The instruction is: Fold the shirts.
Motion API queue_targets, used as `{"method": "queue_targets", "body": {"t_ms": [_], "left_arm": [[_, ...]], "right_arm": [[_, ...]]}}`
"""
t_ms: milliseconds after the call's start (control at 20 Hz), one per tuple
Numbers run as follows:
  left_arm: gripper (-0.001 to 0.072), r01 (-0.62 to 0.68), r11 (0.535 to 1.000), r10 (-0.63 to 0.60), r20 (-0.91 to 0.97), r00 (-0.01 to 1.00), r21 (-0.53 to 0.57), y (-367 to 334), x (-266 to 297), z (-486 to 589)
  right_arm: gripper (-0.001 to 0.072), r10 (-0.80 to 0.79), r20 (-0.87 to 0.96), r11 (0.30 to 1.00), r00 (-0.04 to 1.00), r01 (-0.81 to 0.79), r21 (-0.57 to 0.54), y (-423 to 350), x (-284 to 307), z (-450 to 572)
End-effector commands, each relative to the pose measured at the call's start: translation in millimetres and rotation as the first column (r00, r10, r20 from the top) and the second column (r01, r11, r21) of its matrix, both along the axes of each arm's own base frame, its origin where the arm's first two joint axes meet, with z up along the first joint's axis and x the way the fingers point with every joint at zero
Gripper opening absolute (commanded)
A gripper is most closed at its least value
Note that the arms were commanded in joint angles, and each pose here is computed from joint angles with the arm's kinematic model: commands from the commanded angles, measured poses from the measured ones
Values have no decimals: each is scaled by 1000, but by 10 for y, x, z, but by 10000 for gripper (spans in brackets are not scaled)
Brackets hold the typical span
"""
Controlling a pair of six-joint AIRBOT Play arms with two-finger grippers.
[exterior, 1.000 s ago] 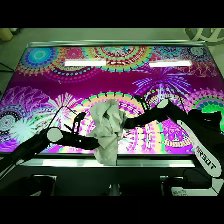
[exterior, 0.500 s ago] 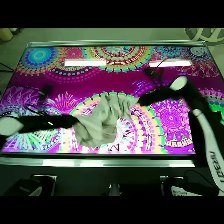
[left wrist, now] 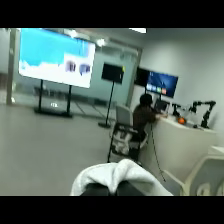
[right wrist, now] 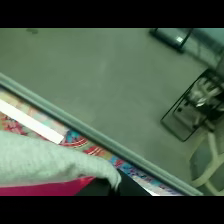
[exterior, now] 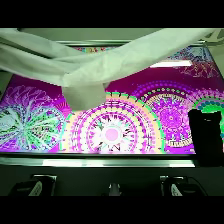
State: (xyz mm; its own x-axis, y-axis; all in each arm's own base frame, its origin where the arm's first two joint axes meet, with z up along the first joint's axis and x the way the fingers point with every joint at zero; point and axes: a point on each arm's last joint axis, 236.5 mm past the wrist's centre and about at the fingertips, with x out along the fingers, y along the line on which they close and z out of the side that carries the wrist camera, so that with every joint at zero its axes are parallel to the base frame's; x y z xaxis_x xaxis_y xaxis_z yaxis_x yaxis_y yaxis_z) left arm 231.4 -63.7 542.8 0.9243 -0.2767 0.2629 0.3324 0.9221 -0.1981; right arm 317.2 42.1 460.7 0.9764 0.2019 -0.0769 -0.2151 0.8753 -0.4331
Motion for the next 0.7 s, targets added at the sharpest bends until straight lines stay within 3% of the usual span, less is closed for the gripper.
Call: {"method": "queue_targets", "body": {"t_ms": [0, 200, 300, 450, 650], "left_arm": [[28, -120, 992, 115, 93, 989, 49, 187, -225, 301], [28, -143, 989, 142, 24, 990, 48, 280, 2, 154], [28, -145, 988, 145, 5, 989, 46, 310, 149, 109], [28, -119, 991, 127, -164, 978, 56, 360, 754, -358], [28, -30, 999, 47, -516, 856, 40, 246, 1843, -1833]], "right_arm": [[23, -101, 80, 994, 992, 105, -38, -206, -581, 269], [23, -140, -72, 989, 988, 137, -50, -298, -582, -89], [23, -132, -247, 991, 960, 120, -63, -287, -538, -503], [22, -108, -627, 994, 771, 80, -72, -268, -500, -1567], [22, -92, -863, 996, 496, 64, -69, -278, -451, -3149]]}}
